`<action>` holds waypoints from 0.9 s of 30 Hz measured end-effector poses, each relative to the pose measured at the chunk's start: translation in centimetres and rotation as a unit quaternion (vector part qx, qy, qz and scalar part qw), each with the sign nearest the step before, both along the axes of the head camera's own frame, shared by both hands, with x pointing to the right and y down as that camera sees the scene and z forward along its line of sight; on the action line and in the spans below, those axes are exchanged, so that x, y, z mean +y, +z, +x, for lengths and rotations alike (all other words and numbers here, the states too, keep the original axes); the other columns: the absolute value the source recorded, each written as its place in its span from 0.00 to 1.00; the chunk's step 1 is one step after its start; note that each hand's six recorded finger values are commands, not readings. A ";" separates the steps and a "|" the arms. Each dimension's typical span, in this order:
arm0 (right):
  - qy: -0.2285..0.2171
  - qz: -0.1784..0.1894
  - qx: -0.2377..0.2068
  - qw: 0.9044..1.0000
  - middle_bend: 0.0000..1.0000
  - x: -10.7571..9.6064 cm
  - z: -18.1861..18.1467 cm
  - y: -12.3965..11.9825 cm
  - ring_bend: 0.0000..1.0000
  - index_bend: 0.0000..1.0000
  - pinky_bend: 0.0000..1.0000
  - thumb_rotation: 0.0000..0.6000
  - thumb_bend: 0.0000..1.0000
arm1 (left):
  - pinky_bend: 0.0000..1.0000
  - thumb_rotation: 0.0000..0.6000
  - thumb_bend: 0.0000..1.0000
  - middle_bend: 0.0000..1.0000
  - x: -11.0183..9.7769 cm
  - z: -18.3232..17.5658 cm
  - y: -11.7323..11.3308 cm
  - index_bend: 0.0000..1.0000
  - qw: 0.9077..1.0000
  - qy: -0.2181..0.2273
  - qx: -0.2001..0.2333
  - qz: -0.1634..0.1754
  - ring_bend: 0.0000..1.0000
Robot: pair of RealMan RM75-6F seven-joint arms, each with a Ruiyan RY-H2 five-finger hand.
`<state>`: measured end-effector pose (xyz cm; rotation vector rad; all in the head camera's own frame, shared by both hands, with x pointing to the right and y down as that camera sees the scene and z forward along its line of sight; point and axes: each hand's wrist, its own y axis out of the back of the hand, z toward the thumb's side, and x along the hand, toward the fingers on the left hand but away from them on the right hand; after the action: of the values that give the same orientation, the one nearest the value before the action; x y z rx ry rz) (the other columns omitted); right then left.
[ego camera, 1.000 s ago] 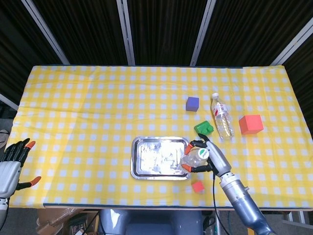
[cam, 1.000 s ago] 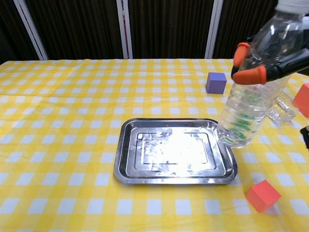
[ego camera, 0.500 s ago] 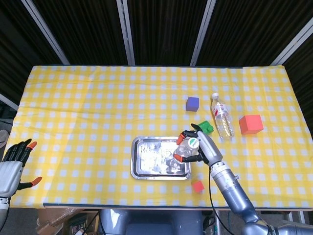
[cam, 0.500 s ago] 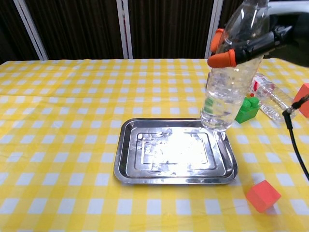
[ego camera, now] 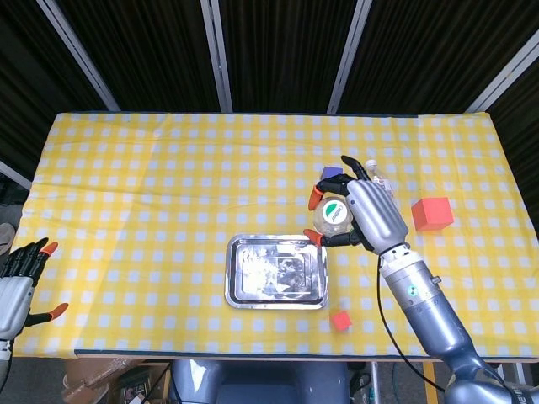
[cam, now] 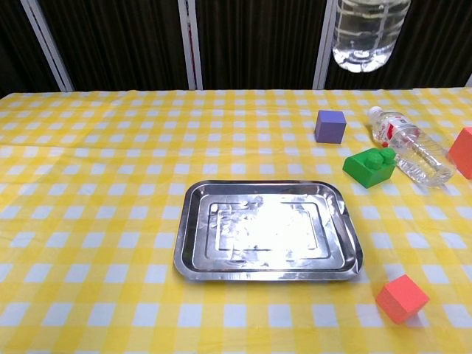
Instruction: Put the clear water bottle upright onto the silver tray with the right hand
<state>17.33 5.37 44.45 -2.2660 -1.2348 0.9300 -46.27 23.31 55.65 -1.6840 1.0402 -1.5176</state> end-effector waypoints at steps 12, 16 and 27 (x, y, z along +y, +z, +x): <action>-0.005 -0.110 0.041 0.993 0.72 2.9 2.2 4.0 0.40 0.89 0.00 1.00 0.52 | 0.00 1.00 0.14 0.00 0.0 -0.1 -0.3 0.01 1.000 -0.004 0.003 0.003 0.00; 0.000 -0.166 0.034 0.985 0.72 5.6 2.6 7.3 0.40 0.90 0.00 1.00 0.52 | 0.00 1.00 0.14 0.00 0.0 -0.2 -0.2 0.01 1.000 -0.004 0.001 0.003 0.00; 0.015 -0.206 -0.018 0.978 0.72 7.5 3.1 10.8 0.42 0.90 0.00 1.00 0.55 | 0.00 1.00 0.14 0.00 0.0 -0.3 -0.2 0.01 1.000 -0.005 -0.002 0.001 0.00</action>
<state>20.41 12.89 55.24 -2.5915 -1.1801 1.2600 -46.53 23.32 55.48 -1.6752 1.0496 -1.5252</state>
